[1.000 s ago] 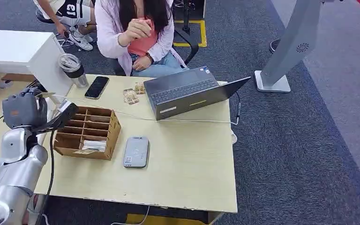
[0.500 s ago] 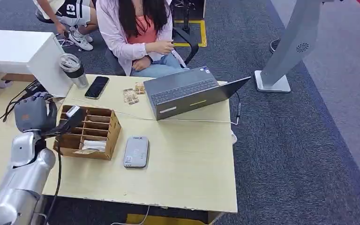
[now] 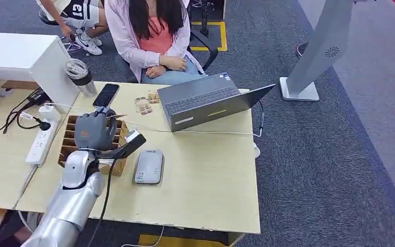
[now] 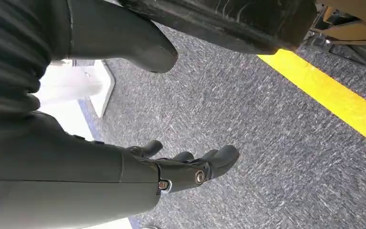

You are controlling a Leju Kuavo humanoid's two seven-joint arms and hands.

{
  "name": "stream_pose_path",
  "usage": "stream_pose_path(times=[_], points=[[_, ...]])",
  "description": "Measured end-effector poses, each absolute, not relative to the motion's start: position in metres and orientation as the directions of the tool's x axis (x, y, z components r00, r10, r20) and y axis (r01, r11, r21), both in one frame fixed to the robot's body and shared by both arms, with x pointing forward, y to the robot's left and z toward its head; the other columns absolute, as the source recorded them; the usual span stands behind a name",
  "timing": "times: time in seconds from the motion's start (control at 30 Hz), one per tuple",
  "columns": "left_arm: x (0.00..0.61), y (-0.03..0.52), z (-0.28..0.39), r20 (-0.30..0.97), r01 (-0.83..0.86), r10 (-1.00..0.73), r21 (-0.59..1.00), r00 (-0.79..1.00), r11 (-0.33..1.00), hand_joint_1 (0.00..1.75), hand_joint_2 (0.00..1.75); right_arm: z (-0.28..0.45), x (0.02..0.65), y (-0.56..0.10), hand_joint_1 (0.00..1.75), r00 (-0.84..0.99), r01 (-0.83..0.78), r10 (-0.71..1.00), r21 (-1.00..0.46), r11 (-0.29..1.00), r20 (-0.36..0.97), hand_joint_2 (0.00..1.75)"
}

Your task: Pass the card to the sensor for recognition and then transmit it.

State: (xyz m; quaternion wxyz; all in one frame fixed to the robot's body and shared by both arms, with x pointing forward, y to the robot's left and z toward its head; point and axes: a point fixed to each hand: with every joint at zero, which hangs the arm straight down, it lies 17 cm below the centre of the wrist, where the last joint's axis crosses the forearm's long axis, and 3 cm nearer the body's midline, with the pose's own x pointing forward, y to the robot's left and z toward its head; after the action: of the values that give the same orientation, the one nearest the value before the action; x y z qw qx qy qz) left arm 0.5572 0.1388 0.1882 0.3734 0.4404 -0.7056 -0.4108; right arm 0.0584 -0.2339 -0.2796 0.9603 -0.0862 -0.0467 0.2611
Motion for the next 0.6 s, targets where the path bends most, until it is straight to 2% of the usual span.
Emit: stream_pose_path(times=[0.3,0.6], points=[[0.550,0.119,0.179,0.157,-0.283,-0.918,0.921,-0.364,0.269,1.75,1.75,-0.280,0.058,-0.234,0.00,0.859,-0.494,0.510,-0.190,0.848,0.045,1.75],[0.531,0.087,0.132,0.147,-0.164,-0.919,0.962,-0.367,0.219,1.75,1.75,-0.280,0.059,-0.234,0.00,0.855,-0.501,0.518,-0.190,0.844,0.043,1.75]])
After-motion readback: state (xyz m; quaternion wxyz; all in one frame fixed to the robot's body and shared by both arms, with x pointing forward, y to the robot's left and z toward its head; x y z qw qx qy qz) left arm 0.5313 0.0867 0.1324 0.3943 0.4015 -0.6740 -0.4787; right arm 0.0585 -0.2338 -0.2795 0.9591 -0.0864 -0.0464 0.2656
